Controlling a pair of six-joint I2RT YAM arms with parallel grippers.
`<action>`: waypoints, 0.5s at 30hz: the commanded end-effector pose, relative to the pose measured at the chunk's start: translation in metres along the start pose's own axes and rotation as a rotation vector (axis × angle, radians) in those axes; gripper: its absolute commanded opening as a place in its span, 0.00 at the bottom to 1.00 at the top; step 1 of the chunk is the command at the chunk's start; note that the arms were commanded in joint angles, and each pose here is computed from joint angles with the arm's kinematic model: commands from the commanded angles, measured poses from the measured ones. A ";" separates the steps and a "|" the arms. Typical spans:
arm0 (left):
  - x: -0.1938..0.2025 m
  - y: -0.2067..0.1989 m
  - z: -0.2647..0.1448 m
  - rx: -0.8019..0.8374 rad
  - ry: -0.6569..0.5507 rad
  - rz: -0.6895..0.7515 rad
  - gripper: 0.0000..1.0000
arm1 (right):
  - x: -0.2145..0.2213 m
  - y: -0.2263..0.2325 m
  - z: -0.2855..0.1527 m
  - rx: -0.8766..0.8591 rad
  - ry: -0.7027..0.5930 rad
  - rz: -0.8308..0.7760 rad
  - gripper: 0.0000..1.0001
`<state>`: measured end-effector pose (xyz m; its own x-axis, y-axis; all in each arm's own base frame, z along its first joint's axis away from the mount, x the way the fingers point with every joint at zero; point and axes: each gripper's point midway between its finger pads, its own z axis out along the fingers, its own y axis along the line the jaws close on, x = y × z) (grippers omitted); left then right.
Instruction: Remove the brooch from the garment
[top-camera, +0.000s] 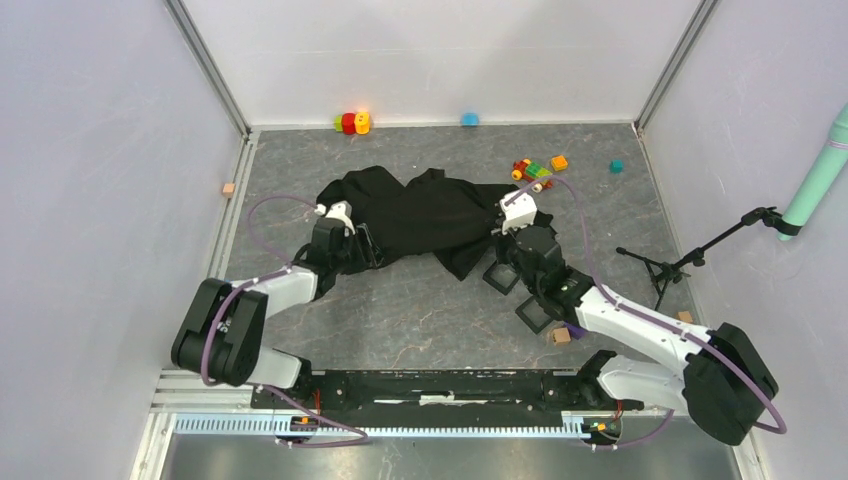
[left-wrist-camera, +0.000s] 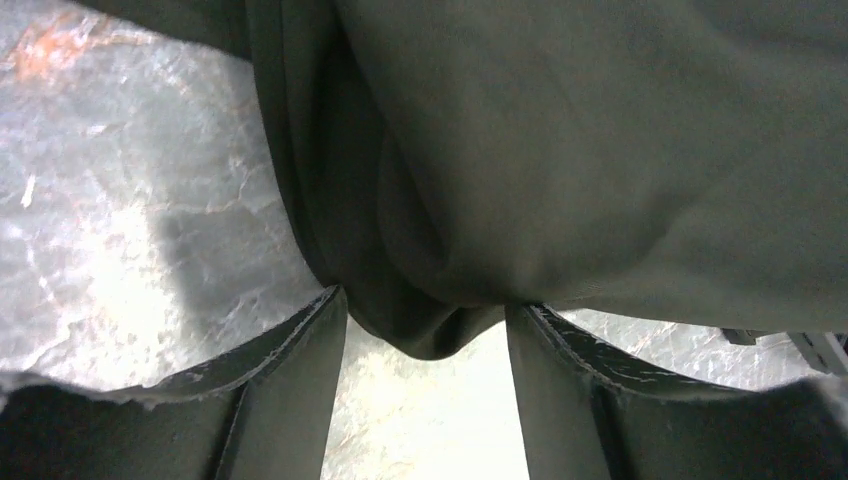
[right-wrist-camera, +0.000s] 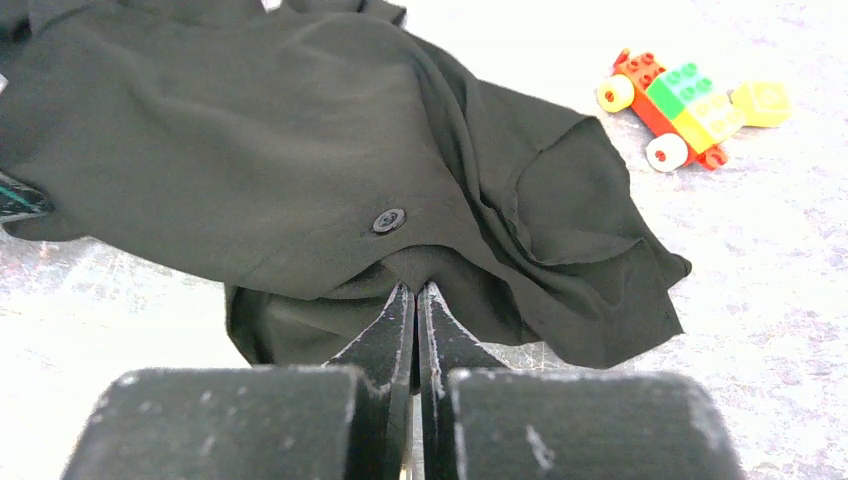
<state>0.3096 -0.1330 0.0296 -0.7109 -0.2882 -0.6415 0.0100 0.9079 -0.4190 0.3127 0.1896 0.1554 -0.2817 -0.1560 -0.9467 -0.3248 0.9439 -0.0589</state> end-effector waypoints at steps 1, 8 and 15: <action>0.006 -0.004 0.012 0.018 0.075 -0.053 0.58 | -0.022 -0.006 -0.008 0.008 -0.150 0.021 0.00; -0.012 -0.016 -0.004 0.091 0.001 -0.019 0.02 | -0.011 -0.017 -0.007 0.064 -0.137 0.017 0.00; -0.063 -0.041 -0.074 0.162 -0.251 -0.113 0.02 | -0.057 -0.017 -0.009 0.056 -0.101 -0.003 0.00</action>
<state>0.3026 -0.1340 0.0786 -0.6314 -0.3418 -0.6961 0.0797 0.8643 -0.4967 0.3093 0.1722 0.1520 -0.2482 -0.1636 -0.9548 -0.2848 0.9544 -0.0895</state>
